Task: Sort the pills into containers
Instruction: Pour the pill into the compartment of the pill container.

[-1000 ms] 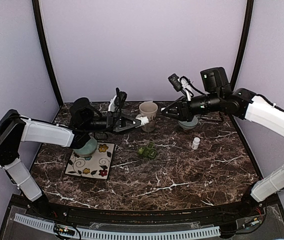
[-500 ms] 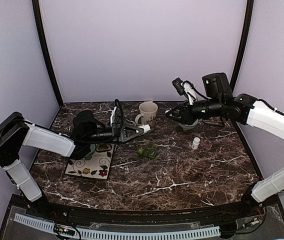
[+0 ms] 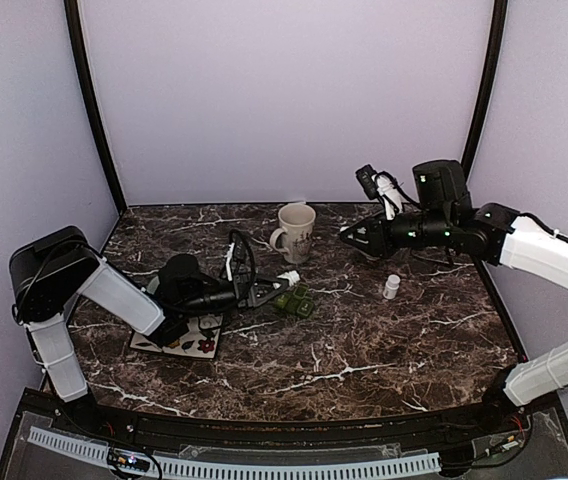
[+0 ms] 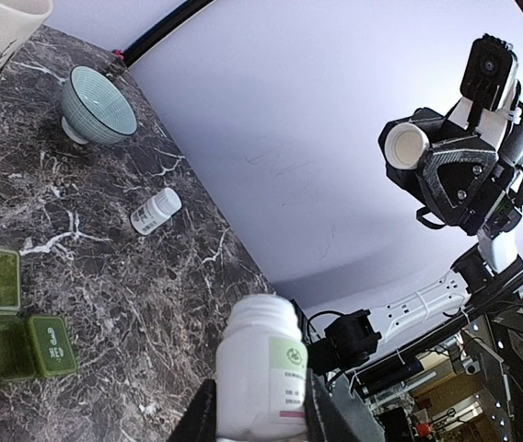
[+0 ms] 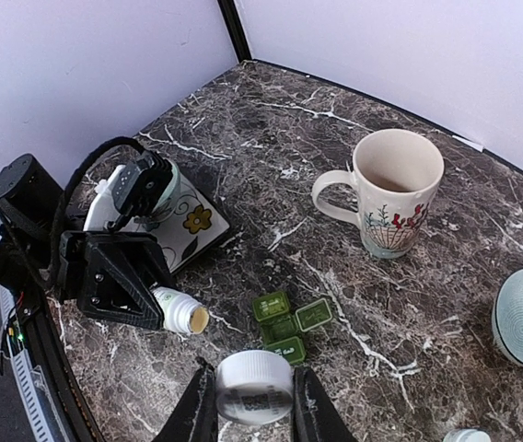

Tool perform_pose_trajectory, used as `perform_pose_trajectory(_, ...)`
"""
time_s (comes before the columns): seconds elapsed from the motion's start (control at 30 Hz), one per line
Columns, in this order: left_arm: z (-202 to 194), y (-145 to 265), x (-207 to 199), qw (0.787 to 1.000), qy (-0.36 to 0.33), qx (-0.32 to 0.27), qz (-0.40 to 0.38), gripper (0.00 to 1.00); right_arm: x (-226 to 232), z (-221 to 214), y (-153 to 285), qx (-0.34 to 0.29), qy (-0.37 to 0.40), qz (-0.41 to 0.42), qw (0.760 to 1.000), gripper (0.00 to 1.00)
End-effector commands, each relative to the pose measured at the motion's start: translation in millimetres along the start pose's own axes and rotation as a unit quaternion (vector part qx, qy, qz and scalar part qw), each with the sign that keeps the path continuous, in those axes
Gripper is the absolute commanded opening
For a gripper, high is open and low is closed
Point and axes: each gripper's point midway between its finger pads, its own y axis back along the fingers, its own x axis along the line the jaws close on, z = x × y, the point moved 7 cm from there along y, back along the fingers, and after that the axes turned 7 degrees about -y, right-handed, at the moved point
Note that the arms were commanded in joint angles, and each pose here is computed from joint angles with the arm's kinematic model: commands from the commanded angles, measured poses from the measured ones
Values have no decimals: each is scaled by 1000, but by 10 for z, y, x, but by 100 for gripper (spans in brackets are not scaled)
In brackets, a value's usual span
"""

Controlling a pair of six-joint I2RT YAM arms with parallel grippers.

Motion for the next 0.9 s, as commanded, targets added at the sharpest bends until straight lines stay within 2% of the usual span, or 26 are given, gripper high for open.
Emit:
perform_pose_trajectory(0.0,26,33,-42,999,-17,-49,-5,0,-2,85,55,-38,5,-8,999,0)
perform_pose_trajectory(0.87,-281,3,253,991,9,-100,89,0,-32,54,93,-44,5,-7,999,0)
